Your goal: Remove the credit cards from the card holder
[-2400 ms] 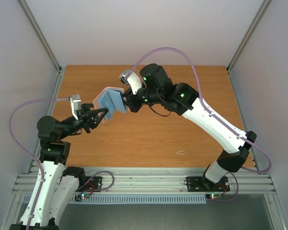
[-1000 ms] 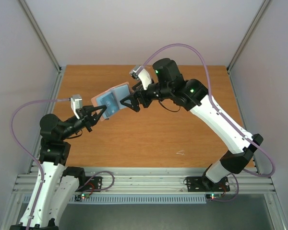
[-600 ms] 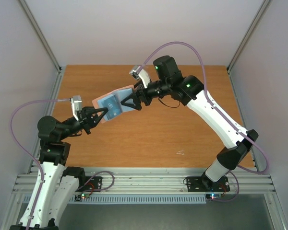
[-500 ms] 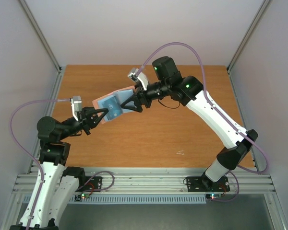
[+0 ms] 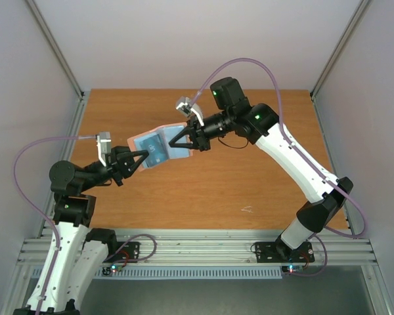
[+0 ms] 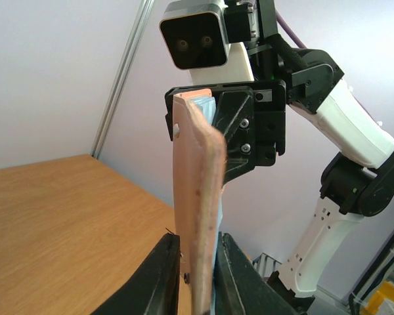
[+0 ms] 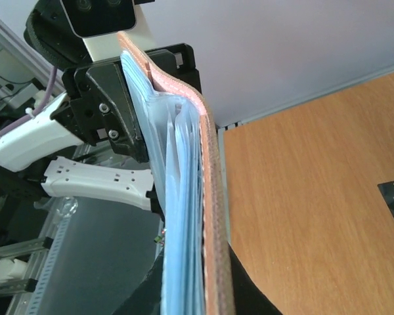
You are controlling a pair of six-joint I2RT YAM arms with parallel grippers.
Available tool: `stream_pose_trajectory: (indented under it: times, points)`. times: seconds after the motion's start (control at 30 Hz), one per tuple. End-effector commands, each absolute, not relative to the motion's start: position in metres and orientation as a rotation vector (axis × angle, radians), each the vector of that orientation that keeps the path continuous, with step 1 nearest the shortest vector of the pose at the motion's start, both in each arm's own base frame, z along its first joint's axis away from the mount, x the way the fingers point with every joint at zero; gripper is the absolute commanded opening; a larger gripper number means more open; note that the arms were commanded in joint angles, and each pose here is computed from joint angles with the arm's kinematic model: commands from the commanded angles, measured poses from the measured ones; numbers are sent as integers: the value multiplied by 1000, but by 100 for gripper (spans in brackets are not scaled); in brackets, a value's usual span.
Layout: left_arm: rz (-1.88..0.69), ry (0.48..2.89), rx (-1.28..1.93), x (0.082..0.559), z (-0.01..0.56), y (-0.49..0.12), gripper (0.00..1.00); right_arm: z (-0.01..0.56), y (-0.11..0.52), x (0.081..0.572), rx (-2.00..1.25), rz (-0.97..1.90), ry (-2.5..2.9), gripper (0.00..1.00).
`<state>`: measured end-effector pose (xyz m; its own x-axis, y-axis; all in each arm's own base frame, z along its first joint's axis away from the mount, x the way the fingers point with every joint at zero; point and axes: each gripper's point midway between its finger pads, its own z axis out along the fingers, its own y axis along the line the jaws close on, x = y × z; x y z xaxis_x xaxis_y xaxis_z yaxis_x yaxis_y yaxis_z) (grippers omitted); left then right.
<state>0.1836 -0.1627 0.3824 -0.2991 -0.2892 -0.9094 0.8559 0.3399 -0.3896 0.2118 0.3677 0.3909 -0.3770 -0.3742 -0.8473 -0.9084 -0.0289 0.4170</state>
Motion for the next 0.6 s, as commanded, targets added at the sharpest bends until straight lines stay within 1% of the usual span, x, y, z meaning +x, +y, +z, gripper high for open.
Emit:
stream_pose_trajectory:
  times: [0.0, 0.1, 0.57]
  points:
    - [-1221, 1383, 597, 175, 395, -163, 19, 414, 354, 200, -1362, 1441, 1657, 1]
    - [-1210, 1383, 601, 176, 393, -163, 24, 417, 351, 198, -1362, 1441, 1652, 1]
    - [-1186, 1384, 600, 177, 391, -161, 23, 420, 339, 199, -1350, 1429, 1655, 1]
